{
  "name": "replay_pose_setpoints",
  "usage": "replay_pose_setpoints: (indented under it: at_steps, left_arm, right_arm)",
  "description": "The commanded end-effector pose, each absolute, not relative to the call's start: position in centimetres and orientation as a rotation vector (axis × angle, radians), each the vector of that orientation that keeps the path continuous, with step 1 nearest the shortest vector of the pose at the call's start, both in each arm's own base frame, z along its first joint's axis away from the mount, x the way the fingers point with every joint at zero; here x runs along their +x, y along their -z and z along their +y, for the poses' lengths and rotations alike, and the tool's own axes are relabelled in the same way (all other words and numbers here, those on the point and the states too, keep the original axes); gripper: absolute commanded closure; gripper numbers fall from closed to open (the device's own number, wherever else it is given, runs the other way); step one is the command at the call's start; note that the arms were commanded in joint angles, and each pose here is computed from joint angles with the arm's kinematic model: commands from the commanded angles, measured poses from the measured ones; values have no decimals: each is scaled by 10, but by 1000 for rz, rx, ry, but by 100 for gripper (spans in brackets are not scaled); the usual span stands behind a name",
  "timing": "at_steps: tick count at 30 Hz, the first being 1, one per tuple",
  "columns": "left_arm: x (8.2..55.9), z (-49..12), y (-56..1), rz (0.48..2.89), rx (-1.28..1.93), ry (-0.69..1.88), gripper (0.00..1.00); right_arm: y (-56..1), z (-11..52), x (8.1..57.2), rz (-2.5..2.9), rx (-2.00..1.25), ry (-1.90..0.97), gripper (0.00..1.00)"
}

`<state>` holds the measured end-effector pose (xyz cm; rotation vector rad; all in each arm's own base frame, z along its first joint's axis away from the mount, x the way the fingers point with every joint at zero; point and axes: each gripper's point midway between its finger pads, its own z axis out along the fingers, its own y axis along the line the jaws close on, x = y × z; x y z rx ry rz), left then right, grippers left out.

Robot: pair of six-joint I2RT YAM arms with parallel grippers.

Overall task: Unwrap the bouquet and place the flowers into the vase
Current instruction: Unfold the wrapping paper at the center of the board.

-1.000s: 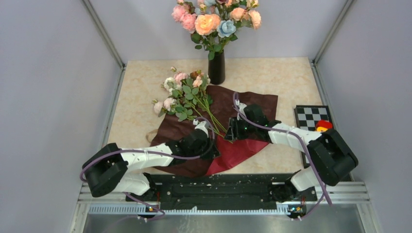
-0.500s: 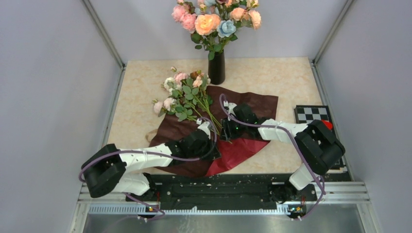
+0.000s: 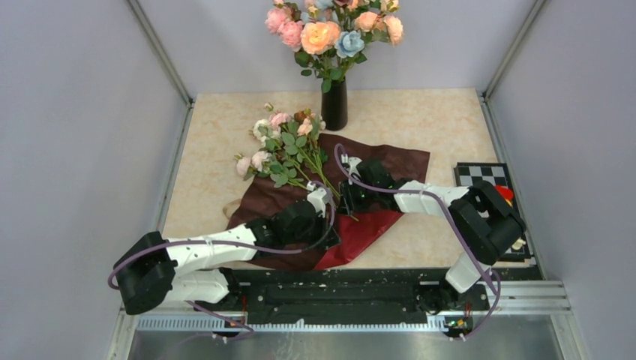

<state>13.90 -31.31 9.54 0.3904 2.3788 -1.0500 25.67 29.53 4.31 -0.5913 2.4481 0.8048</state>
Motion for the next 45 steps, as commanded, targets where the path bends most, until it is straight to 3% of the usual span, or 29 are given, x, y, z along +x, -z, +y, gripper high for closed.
replay_pose_setpoints:
  at_steps: [1, 19, 32, 35, 40, 45]
  left_arm:
    - [136, -327, -127, 2256, 497, 1135, 100]
    - [85, -367, -157, 1996, 960, 1100, 100]
    - [44, -381, -132, 1988, 1252, 1024, 98]
    - [37, -382, -127, 2013, 1274, 1029, 83]
    - [38, -382, -140, 1997, 1199, 1076, 48]
    - [44, -374, -165, 1958, 1095, 1103, 25]
  right_arm:
    - [-55, 311, 267, 2383, -628, -835, 66]
    - [-58, 313, 286, 2380, -578, -764, 67]
    - [-57, 315, 291, 2386, -599, -744, 67]
    - [-67, 315, 289, 2376, -603, -757, 66]
    - [-91, 310, 284, 2343, -609, -763, 57]
    - [-111, 295, 273, 2338, -595, -733, 49]
